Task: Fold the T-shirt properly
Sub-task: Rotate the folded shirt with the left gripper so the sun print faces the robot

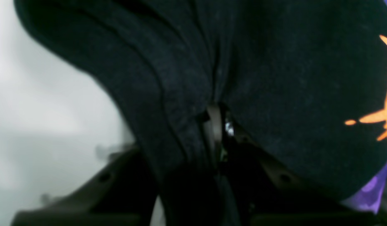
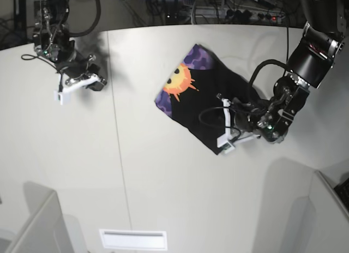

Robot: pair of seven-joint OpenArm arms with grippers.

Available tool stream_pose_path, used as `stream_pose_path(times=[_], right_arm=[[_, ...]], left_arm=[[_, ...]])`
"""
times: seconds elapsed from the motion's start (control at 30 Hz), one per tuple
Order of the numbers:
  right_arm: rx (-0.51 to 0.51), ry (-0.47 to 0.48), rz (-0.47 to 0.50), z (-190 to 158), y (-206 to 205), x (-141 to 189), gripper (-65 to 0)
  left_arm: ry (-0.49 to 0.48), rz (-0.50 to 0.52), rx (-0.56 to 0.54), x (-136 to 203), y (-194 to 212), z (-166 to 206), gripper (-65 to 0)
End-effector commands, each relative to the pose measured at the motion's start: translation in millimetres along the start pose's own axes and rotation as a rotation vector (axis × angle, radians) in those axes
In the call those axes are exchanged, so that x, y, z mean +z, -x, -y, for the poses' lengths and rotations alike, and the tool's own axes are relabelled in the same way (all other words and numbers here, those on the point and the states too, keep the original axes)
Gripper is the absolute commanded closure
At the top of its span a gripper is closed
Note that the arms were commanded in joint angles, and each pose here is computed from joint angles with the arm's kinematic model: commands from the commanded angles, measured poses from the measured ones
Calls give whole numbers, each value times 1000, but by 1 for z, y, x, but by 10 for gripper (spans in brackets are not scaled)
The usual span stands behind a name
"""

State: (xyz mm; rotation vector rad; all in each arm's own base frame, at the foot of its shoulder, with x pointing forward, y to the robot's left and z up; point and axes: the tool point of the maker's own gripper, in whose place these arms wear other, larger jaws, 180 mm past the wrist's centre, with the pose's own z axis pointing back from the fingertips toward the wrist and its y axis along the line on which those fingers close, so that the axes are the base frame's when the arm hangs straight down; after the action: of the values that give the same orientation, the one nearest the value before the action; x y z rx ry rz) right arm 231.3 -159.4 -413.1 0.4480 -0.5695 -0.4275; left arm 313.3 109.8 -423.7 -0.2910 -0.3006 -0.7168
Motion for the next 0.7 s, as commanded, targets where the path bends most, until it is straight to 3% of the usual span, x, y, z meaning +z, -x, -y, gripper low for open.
stream_pose_path(times=[0.0, 0.1, 0.27, 0.43, 0.53, 0.67], right_arm=[[17, -12, 35, -2, -11, 6, 0], [40, 10, 60, 2, -13, 17, 0], [195, 94, 143, -7, -21, 34, 0], [200, 129, 169, -15, -10, 34, 0], [176, 125, 169, -19, -5, 31, 0], [167, 120, 171, -21, -4, 30, 0]], left_arm=[[-32, -46, -54, -1, 3, -3, 0], [-111, -112, -201, -6, 4, -6, 0], [-167, -126, -493, -14, -14, 15, 0], [-226, -160, -771, -19, -28, 19, 0], [-221, -188, -886, -23, -23, 22, 0], [-254, -172, -933, -26, -34, 26, 0]])
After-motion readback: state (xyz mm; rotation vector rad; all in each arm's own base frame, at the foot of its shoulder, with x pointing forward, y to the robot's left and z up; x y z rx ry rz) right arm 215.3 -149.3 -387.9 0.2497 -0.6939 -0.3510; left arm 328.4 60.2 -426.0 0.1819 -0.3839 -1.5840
